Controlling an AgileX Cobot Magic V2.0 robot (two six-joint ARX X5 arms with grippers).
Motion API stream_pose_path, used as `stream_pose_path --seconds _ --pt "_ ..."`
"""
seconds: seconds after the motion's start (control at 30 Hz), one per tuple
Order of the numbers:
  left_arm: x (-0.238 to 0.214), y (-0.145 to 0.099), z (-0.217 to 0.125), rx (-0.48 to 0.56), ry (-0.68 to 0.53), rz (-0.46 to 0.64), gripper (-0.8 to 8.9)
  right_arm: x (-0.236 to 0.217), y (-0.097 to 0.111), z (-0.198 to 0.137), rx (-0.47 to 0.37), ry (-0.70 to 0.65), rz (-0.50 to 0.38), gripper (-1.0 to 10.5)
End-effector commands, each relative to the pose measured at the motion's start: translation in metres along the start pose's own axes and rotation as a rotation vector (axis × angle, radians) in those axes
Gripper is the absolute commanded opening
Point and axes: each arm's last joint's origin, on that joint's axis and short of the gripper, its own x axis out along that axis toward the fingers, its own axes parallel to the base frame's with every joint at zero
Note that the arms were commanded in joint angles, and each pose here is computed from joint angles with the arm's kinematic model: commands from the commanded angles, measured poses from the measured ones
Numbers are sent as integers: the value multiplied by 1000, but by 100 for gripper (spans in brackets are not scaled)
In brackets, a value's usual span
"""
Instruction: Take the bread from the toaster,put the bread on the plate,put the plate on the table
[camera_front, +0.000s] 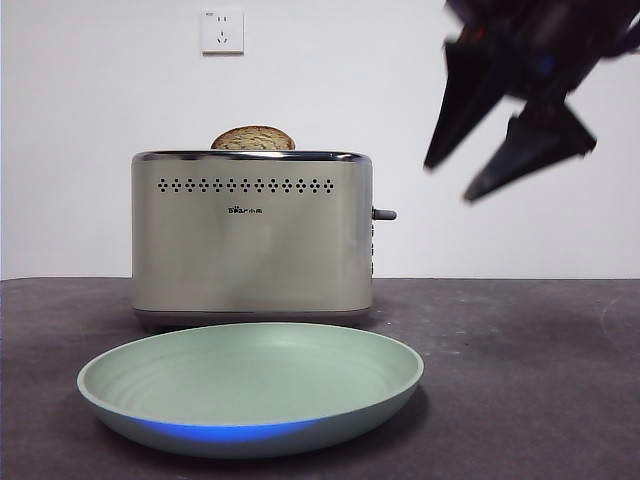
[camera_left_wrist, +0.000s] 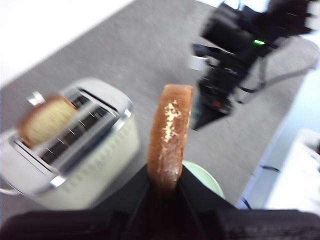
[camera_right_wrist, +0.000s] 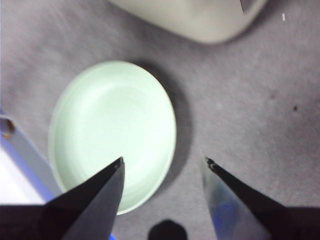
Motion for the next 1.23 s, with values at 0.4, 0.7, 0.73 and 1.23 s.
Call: stream_pose_path --seconds 0.4,0.7,0.73,1.23 --pt "19 -22 -103 -226 -7 91 -7 81 -12 -6 -2 236 27 256" --pt "-1 -37 -129 -277 -46 127 -7 114 -1 -8 -54 270 48 252" --pt "-3 -38 -130 -282 -54 127 -7 116 0 -8 -56 271 48 252" --pt "-1 -36 -112 -261 -218 -18 -8 74 20 2 -74 141 -28 -13"
